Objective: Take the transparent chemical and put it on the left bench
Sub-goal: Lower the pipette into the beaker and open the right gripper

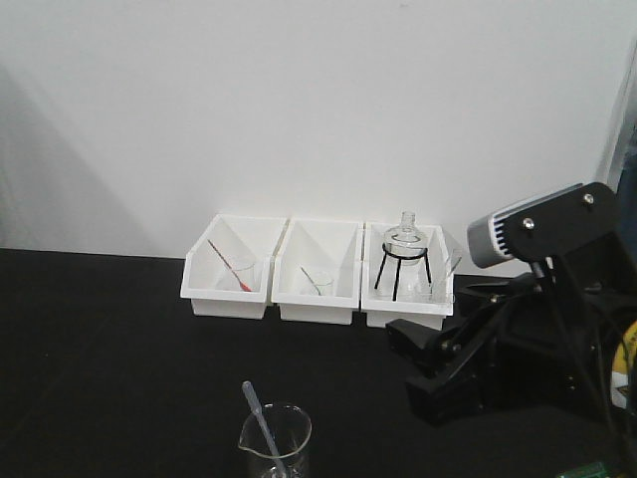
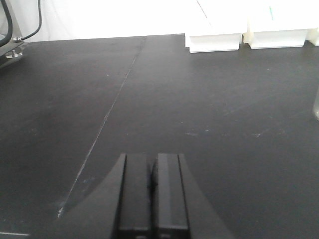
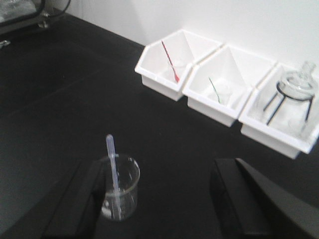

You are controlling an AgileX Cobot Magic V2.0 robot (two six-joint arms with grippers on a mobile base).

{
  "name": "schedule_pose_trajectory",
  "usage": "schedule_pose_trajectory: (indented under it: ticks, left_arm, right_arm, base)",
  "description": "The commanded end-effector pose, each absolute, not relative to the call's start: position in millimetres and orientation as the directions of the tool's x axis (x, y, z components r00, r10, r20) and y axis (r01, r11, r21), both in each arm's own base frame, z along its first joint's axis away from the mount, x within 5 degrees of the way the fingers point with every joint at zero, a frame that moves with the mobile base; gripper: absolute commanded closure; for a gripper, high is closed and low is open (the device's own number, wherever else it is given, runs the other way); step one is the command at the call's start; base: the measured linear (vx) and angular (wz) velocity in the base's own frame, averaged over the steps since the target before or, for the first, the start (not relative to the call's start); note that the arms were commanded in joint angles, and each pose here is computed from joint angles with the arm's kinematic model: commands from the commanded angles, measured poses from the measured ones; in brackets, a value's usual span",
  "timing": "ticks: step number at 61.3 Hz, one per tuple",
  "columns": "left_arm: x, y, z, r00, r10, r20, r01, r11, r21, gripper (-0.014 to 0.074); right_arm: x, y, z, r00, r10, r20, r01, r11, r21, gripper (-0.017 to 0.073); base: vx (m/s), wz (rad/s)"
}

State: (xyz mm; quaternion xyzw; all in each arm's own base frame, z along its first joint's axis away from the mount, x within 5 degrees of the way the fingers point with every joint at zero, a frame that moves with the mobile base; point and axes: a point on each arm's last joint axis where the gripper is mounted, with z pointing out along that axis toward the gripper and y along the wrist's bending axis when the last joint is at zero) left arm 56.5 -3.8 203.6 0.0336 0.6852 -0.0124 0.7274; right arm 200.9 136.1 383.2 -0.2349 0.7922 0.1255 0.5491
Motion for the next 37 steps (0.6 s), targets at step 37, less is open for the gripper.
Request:
schedule_pose_trajectory:
  ticks: [37]
  left_arm:
    - [55, -4, 206, 0.141, 0.014, -0.990, 0.063, 0.998, 0.023, 0.0597]
  right_arm:
    - [169, 101, 384, -0.153, -0.223, -0.963, -0.481, 0.868, -0.124, 0.0249]
  base:
    - [0.00, 0.00]
